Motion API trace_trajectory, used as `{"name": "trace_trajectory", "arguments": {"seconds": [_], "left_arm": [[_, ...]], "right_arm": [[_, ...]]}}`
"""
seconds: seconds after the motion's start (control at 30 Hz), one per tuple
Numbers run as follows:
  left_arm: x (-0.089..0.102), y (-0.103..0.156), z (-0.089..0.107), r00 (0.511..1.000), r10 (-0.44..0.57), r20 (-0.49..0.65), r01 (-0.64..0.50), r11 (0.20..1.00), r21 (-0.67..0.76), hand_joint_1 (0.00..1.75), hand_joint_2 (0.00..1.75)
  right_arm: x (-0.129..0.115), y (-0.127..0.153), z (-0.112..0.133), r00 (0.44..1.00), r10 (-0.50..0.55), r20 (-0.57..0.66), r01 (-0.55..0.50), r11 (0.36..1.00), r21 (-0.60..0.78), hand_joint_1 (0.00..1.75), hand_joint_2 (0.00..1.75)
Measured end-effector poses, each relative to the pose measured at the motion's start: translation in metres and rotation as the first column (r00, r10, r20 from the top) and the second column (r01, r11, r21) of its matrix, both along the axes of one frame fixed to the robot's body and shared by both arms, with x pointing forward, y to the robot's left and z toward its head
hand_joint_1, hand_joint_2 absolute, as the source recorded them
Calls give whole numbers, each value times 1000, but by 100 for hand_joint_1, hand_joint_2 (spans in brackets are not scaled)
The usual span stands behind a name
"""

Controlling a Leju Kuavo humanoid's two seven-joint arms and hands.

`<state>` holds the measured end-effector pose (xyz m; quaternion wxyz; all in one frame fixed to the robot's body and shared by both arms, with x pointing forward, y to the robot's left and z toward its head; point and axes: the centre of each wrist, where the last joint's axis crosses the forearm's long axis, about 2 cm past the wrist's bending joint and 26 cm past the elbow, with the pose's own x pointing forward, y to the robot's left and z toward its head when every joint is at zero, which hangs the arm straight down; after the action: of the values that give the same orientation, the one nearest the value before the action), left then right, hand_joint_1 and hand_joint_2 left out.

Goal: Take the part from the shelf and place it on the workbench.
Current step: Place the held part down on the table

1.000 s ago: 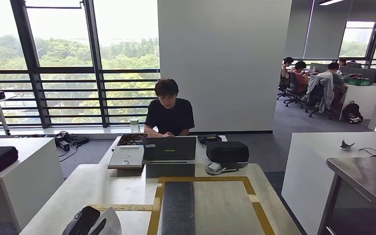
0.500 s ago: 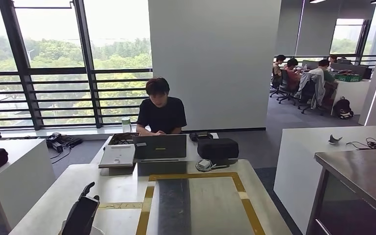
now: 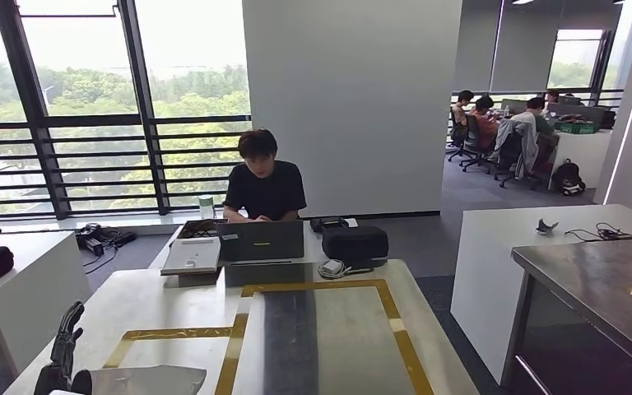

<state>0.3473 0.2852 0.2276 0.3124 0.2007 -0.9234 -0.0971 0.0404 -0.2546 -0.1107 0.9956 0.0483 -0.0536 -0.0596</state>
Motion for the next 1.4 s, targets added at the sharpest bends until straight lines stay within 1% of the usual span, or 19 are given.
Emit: {"name": "trace_trajectory", "arguments": {"seconds": [0.2,0.37,0.5,0.6,0.67,0.73,0.9,1.1,1.2,1.3,1.37,1.4], "left_arm": [[-11,-3,13,992,12,124,-12,1000,4,0,0],[-22,-11,13,973,47,226,-57,998,36,0,0],[-32,-17,16,922,105,373,-145,986,79,0,0],[-42,-26,19,868,111,483,-210,965,157,0,0],[-47,-32,23,843,107,526,-240,952,191,0,0],[-50,-37,24,831,107,546,-256,945,205,0,0],[-59,-48,21,827,113,551,-272,938,217,0,0],[-67,-56,24,812,121,570,-289,933,214,0,0],[-72,-60,18,825,131,551,-286,936,207,0,0],[-75,-57,0,863,169,475,-287,939,188,0,0],[-74,-47,-23,900,226,373,-305,937,170,0,0],[-72,-39,-37,918,262,297,-315,938,147,0,0]], "right_arm": [[0,1,0,1000,-3,0,3,1000,0,0,0],[1,1,0,1000,-5,4,5,1000,-4,0,0],[4,1,0,1000,-10,10,10,1000,-9,0,0],[3,1,0,1000,-12,8,12,1000,-12,0,0],[4,2,1,1000,-14,7,14,1000,-12,0,0],[4,3,1,1000,-16,7,16,1000,-11,0,0],[4,5,1,1000,-22,6,22,1000,-8,0,0],[3,5,1,1000,-19,5,20,1000,-8,0,0],[1,5,1,1000,-12,2,12,1000,-7,0,0],[2,5,1,1000,-7,4,7,1000,-8,0,0],[2,5,1,1000,-3,4,3,1000,-10,0,0],[2,5,1,1000,1,3,-1,1000,-12,0,0]]}}
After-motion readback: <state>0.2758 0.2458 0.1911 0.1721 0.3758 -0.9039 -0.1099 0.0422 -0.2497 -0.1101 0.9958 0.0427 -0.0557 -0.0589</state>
